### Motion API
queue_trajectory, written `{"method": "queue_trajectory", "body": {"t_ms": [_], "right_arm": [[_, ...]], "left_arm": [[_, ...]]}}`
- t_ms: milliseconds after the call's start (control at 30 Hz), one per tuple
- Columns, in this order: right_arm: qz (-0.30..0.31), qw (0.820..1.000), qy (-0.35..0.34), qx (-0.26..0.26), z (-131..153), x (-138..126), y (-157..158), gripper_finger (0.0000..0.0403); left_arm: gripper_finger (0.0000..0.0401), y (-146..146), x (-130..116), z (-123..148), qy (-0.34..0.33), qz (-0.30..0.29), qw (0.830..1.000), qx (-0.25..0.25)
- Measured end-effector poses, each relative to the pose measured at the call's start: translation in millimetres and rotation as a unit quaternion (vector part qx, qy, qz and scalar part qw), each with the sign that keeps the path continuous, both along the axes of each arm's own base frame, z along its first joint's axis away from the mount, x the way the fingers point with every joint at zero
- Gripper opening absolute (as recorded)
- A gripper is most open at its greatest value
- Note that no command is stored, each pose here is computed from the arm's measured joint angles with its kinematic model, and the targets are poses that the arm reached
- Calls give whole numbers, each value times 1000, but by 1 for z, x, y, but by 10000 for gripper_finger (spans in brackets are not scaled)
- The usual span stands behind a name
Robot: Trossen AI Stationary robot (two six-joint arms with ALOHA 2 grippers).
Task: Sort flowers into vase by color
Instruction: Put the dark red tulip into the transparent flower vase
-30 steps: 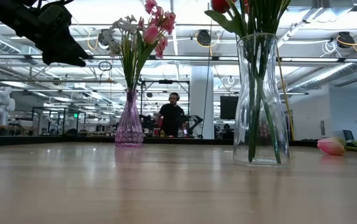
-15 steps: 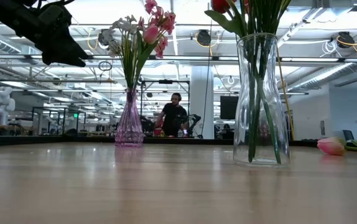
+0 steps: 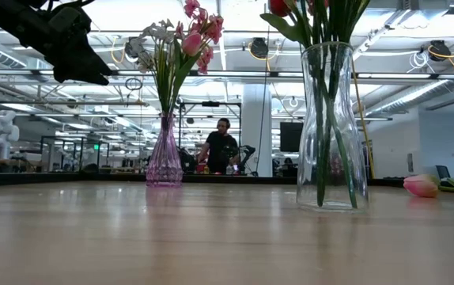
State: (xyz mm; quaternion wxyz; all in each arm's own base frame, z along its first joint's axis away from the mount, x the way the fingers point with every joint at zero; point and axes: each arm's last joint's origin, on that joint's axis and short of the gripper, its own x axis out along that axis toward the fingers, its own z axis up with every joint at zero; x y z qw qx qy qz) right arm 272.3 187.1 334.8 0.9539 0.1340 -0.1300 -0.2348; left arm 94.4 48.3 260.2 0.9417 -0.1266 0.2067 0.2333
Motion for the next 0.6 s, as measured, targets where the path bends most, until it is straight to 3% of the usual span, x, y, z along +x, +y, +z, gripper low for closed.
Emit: {"method": "queue_trajectory", "body": {"t_ms": [600], "right_arm": [[-27,998,52,-15,-45,21,16,0]], "left_arm": [[215,0,0,0,0,0,1000,0]]}}
